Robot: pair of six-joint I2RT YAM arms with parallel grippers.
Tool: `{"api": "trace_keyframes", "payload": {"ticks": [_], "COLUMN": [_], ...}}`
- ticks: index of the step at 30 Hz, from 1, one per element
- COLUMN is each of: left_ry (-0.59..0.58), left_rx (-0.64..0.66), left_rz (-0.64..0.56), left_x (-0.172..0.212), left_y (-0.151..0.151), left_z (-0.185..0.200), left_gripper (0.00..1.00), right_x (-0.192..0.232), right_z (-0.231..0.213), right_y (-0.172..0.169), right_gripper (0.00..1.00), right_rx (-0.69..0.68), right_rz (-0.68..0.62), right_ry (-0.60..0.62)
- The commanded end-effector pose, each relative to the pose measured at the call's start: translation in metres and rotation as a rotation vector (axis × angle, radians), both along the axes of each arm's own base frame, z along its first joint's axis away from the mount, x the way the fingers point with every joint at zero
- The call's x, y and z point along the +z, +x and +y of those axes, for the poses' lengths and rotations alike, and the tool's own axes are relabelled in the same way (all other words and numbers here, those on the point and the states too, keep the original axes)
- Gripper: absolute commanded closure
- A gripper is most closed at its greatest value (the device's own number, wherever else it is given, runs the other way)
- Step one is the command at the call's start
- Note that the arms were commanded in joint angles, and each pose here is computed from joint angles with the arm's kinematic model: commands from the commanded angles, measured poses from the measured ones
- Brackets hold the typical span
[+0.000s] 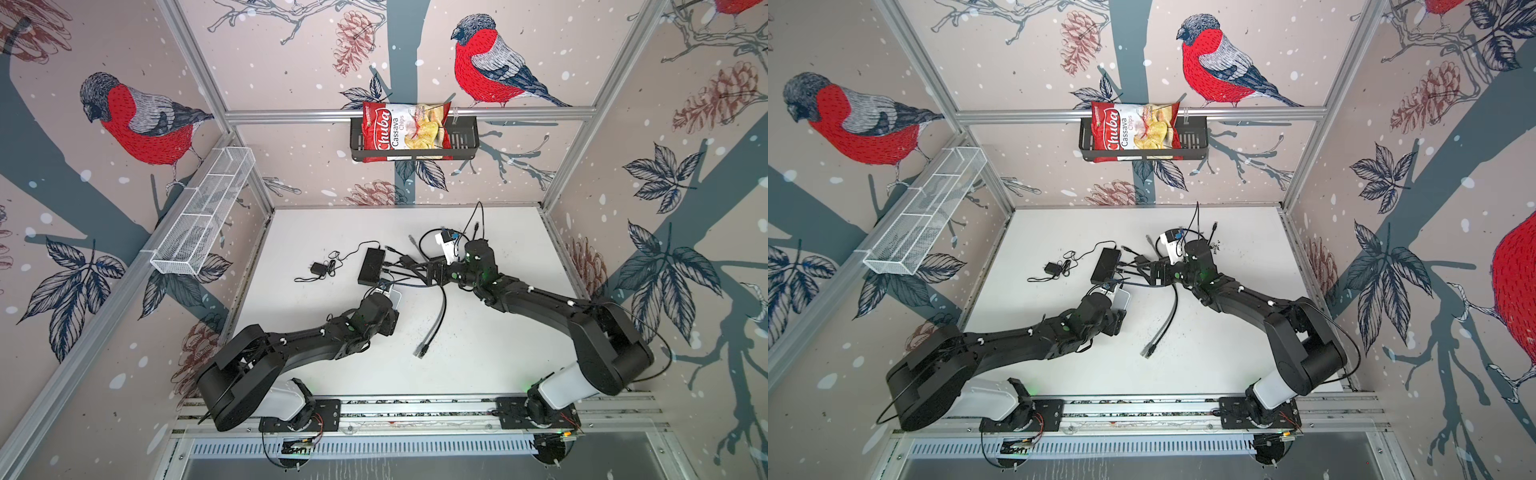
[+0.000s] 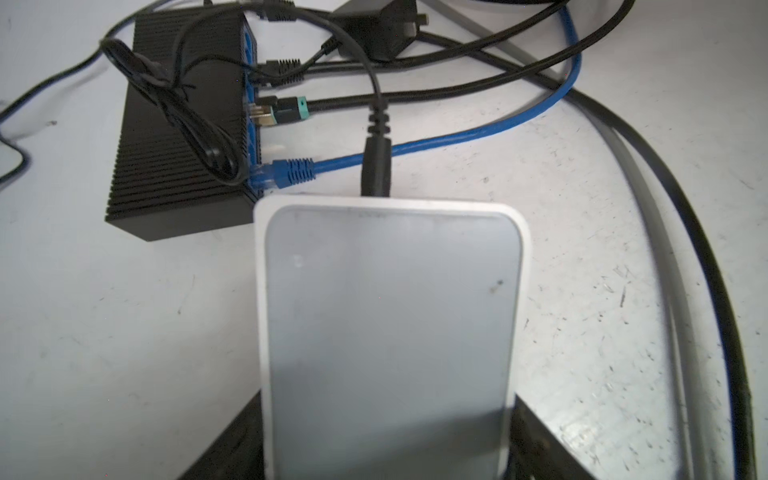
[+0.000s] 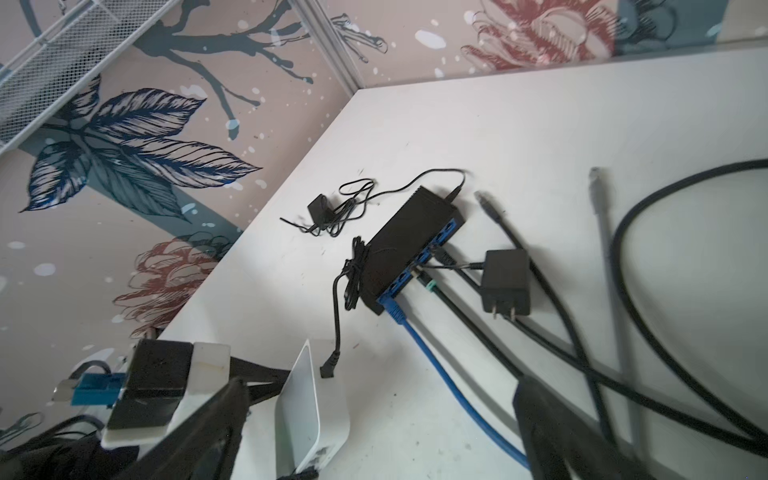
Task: Insert the plug into the switch port
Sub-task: 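Lower the white box with the left gripper while the right gripper withdraws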
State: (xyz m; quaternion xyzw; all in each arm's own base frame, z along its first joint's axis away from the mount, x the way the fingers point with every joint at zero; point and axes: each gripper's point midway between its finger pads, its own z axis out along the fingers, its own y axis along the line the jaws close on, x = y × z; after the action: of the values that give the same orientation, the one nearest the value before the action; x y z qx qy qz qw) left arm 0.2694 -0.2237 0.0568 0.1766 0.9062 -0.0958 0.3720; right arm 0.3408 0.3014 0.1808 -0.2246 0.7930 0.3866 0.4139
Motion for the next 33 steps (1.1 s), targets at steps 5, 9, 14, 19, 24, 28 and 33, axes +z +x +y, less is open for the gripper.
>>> {"api": "trace_keyframes", "payload": {"ticks": [5,9,14,19,24,28,33], "left_ry": [0.094,0.147,0.226,0.240,0.243,0.233,0.195], "left_rx": [0.115,0.141,0.150,0.151,0.158,0.169,0.187], "left_rz": [0.188,0.242,0.306,0.331,0.328,0.298,0.207], "left_x": [-0.026,-0.036,-0.052,-0.059,-0.056,-0.045,-0.016], "left_y": [-0.017,-0.022,-0.027,-0.029,-0.029,-0.026,-0.015], "left_z": [0.021,0.027,0.033,0.033,0.035,0.036,0.035], "left_gripper": [0.52,0.47,0.38,0.26,0.10,0.02,0.02], "right_x": [0.009,0.009,0.009,0.009,0.013,0.025,0.055], "right_z": [-0.034,-0.045,-0.062,-0.082,-0.099,-0.113,-0.135], "right_y": [0.030,0.038,0.046,0.052,0.056,0.056,0.053], "right_gripper": [0.01,0.01,0.01,0.01,0.01,0.01,0.01], "right_rx": [-0.189,-0.259,-0.352,-0.413,-0.459,-0.514,-0.610], "right_rz": [-0.090,-0.090,-0.090,-0.068,-0.075,-0.158,-0.297], "right_ry": [-0.137,-0.144,-0.174,-0.172,-0.167,-0.189,-0.202]}}
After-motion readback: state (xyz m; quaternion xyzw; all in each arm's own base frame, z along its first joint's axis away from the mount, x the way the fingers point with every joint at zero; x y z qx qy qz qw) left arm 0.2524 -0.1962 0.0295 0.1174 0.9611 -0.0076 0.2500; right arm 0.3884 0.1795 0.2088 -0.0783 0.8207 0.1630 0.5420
